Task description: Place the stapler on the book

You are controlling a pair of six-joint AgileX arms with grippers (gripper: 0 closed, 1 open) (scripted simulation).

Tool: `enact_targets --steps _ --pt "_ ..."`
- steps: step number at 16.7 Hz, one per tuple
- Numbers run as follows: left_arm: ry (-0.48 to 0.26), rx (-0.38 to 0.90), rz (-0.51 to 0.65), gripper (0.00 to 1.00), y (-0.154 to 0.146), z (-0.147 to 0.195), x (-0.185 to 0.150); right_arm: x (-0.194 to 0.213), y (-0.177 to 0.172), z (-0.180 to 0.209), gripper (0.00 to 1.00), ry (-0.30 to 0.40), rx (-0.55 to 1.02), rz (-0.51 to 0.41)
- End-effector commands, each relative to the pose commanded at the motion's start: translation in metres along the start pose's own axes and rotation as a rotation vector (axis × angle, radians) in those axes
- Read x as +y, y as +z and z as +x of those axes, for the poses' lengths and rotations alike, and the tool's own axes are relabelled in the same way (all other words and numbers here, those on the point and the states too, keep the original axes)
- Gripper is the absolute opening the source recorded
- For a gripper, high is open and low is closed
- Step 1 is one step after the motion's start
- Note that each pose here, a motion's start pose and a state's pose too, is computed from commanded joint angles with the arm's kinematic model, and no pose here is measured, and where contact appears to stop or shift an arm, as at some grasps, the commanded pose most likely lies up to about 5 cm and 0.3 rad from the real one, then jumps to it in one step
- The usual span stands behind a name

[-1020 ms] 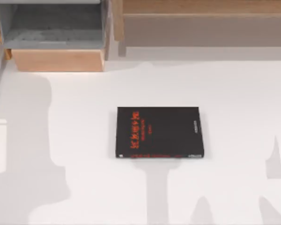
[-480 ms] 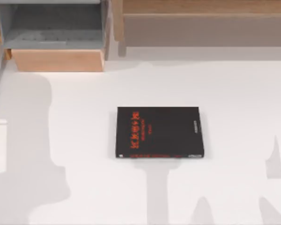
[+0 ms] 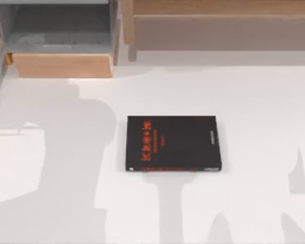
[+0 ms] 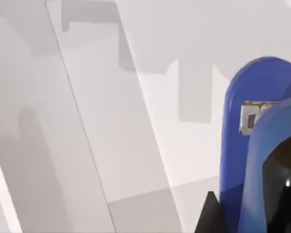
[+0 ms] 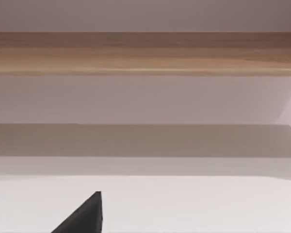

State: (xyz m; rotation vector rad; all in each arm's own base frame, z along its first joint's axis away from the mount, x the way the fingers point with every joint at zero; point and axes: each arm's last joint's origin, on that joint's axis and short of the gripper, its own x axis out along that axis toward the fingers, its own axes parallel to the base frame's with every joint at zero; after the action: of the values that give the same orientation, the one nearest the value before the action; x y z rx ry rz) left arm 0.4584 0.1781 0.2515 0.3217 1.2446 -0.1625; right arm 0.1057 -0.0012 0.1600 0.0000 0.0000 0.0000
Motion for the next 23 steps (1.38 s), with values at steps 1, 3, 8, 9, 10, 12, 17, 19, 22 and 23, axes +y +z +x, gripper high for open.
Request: enact_targets --steps 1,3,8,9,10,12,17,19,22,23 --pt "0.056 -0.061 0.018 0.00 0.005 -0.034 -0.006 0.000 0.000 0.000 1.00 0.000 0.000 0.000" --pt "0.149 -0.168 0.061 0.00 0.015 -0.095 -0.029 0.000 0.000 0.000 1.00 0.000 0.000 0.000" --pt "0.137 -0.228 0.163 0.00 0.057 -0.152 -0.125 0.000 0.000 0.000 1.00 0.000 0.000 0.000" --pt "0.105 -0.213 0.170 0.00 0.067 -0.150 -0.149 0.000 0.000 0.000 1.00 0.000 0.000 0.000" --pt "0.074 -0.196 0.167 0.00 0.076 -0.147 -0.172 0.000 0.000 0.000 1.00 0.000 0.000 0.000" --pt "0.019 -0.167 0.124 0.00 0.090 -0.140 -0.215 0.000 0.000 0.000 1.00 0.000 0.000 0.000" --pt "-0.023 -0.015 -0.166 0.00 0.105 -0.084 -0.304 0.000 0.000 0.000 1.00 0.000 0.000 0.000" --pt "-0.009 0.067 -0.250 0.00 0.099 -0.049 -0.352 0.000 0.000 0.000 1.00 0.000 0.000 0.000" --pt "-0.028 0.131 -0.288 0.00 0.076 -0.019 -0.433 0.000 0.000 0.000 1.00 0.000 0.000 0.000" --pt "-0.043 0.145 -0.291 0.00 0.066 -0.014 -0.456 0.000 0.000 0.000 1.00 0.000 0.000 0.000"
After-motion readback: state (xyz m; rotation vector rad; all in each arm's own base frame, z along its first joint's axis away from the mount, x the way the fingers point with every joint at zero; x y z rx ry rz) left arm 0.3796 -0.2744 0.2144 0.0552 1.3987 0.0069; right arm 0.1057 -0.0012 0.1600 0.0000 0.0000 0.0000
